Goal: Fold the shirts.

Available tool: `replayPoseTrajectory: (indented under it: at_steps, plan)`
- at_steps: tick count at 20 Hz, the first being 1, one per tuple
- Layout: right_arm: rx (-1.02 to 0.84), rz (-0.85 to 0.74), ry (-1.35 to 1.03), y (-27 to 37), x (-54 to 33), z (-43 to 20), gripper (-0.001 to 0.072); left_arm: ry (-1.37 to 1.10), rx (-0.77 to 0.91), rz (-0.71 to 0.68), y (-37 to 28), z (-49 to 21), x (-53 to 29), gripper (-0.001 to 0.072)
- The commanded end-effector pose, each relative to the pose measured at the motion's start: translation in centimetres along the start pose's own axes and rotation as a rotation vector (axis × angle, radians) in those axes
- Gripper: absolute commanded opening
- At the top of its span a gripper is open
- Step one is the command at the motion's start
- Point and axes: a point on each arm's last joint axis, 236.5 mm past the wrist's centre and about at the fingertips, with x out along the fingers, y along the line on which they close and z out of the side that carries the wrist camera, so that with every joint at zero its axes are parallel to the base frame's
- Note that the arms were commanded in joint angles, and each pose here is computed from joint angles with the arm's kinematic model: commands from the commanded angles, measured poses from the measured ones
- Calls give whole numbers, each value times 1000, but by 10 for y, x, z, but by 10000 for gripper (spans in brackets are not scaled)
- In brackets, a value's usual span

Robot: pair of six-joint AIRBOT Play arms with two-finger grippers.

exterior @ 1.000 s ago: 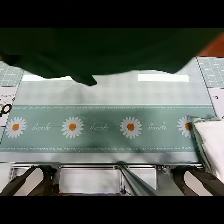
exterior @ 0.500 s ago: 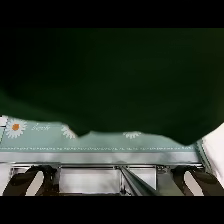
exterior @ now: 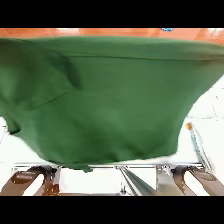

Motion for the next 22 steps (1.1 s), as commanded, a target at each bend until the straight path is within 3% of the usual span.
replayPoseTrajectory:
  at_steps: [1,7,10,14,22]
  plan:
    - [57,102,135,-15,117,-15,29,160,4,11,-6,-32,124,21]
    - [209,199,281,-43,283,-31,29,365,-72,61,13,-79,319,21]
    - [273,197,293,-56,330,-31,29,435,-193,-9,8,-100,374,21]
    - [309,210,338,-59,353,-47,29,528,-292,-73,-2,-130,396,21]
    - [283,248,460,-51,350,-77,29,676,-230,-79,3,-163,381,21]
